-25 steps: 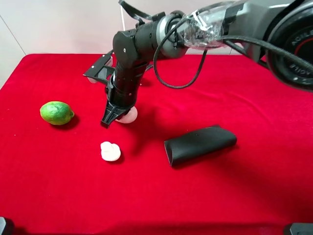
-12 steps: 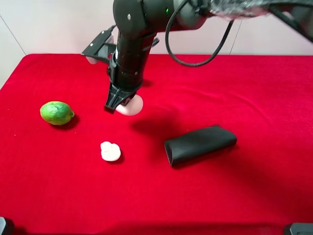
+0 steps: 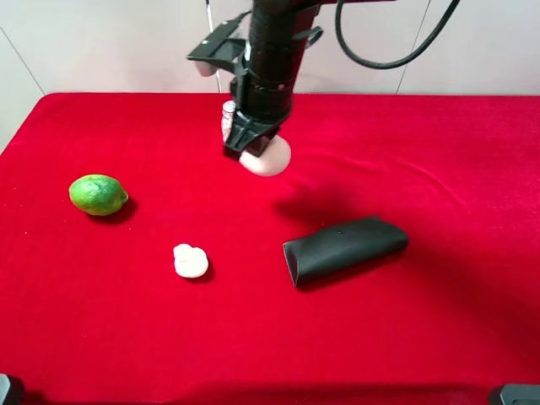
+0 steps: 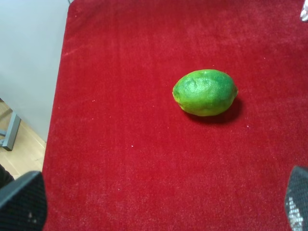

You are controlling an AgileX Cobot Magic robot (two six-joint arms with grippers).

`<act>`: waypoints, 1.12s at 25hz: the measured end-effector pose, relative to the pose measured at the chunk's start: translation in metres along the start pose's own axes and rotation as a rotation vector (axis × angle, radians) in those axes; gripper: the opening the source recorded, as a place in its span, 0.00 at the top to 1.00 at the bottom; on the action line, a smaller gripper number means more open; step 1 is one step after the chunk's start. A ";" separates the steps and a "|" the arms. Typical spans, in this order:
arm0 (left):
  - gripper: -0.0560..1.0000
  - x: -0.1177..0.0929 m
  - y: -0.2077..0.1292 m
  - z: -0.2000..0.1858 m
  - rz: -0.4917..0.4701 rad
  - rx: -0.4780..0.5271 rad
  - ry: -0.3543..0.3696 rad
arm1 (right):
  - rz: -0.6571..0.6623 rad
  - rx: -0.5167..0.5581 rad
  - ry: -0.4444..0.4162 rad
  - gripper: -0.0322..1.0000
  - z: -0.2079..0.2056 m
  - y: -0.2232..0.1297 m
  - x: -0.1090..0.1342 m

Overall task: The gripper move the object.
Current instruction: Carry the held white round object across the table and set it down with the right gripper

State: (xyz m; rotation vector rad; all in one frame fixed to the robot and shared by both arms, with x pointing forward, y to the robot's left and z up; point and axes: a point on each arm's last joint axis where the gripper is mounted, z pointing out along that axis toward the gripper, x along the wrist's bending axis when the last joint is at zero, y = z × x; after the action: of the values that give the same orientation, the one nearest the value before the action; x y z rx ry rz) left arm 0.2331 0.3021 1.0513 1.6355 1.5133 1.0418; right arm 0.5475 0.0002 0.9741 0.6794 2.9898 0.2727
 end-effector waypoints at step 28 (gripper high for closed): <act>0.02 0.000 0.000 0.000 0.000 0.000 0.000 | 0.430 0.055 -0.051 0.97 -0.015 -0.102 -0.153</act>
State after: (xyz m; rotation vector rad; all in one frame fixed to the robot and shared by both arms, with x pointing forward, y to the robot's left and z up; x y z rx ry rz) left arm 0.2331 0.3021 1.0513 1.6355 1.5133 1.0418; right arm 0.6404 -0.1588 0.9733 1.3113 2.7814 0.1881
